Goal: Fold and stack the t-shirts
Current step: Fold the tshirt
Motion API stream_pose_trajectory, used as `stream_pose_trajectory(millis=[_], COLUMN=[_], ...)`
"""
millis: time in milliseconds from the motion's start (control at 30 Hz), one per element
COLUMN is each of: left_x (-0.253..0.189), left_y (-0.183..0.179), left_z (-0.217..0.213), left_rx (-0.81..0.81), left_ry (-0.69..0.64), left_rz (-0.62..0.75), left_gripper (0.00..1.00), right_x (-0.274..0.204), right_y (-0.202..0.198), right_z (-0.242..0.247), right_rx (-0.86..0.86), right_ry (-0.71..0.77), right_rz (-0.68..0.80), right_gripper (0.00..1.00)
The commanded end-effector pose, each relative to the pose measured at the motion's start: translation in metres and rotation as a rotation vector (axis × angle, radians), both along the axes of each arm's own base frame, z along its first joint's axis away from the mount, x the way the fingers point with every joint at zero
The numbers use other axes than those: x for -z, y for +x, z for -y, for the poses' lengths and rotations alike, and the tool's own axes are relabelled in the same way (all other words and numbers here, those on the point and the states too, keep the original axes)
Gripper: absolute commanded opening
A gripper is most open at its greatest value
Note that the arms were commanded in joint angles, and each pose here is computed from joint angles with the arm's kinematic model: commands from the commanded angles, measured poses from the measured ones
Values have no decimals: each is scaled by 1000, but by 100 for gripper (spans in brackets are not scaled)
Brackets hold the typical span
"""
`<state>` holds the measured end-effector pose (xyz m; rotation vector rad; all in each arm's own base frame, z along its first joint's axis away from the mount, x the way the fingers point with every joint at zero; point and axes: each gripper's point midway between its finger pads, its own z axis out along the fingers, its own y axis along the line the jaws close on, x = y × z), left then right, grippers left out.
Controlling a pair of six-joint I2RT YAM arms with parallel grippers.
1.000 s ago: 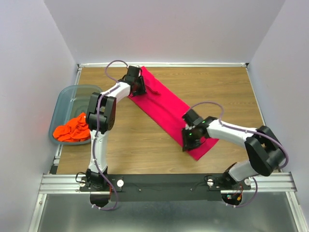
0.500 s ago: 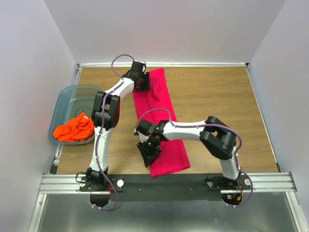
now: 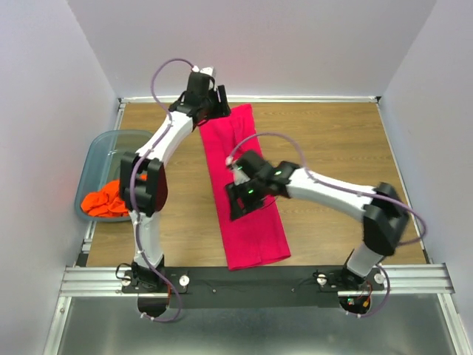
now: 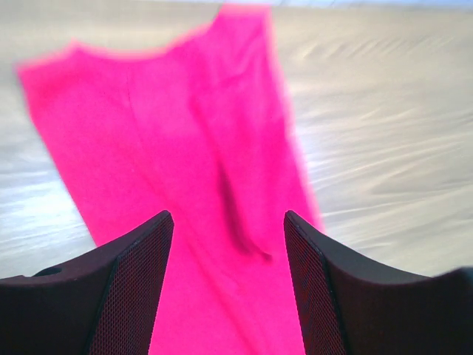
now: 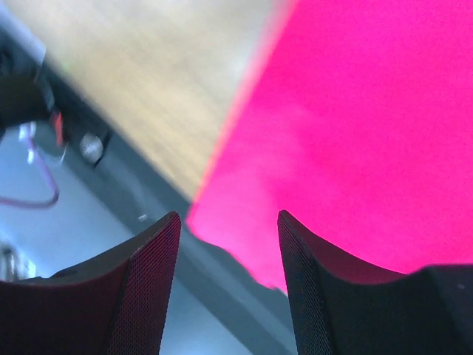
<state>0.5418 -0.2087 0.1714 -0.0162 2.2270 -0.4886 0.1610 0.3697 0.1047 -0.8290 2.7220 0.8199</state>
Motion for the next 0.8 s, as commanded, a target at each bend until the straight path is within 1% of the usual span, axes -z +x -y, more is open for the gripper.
stream_pose_trajectory(millis=[0,33,67,100,133,167,200,233,267,300,400,433,467,567,600,700,733,767], left_x=[-31,-28,-25,-16,-10,-19,7,13,16,32,48,51,65,68,69,57,58,70], left_y=[-36,-45,-55,-78,-91,-105,-123,-132,-141,-150,-152,-150,-148,-134,-126,-107,-105,-104], left_z=[-9,-10,-12,-13,-12,-10,-10,-10,-8,-7,-3,-2,1,9,18,34,36,38], left_rx=[-64,-70,-77,-80,-89,-85,-93,-104,-98,-93,-100,-98,-91,-71,-42,6,17,20], left_ry=[-57,-56,-53,-36,-36,-48,-19,-30,-43,-39,-40,-37,-24,-15,-27,-53,-49,-40], left_rz=[3,-12,-26,-51,-69,-54,-98,-115,-123,-150,-171,-170,-193,-191,-191,-156,-159,-188], left_gripper=[70,70,70,69,68,67,66,66,65,62,58,57,57,55,54,54,54,54], right_x=[-4,6,-2,0,8,11,10,12,21,22,35,36,37,42,44,44,43,41], right_y=[53,53,58,65,62,60,61,57,49,46,34,32,30,23,21,22,23,26], right_z=[78,98,109,125,137,144,150,152,157,158,166,167,168,166,164,159,157,154], right_rx=[241,275,306,349,370,384,394,395,389,392,392,393,402,400,401,422,430,437], right_ry=[-81,-117,-99,-109,-128,-135,-136,-139,-156,-151,-164,-167,-169,-150,-143,-131,-124,-109], right_rz=[86,81,102,101,86,85,95,87,67,57,38,38,29,-5,-18,-45,-46,-38], right_gripper=[63,63,63,62,60,59,57,55,50,47,43,43,43,43,43,43,43,43])
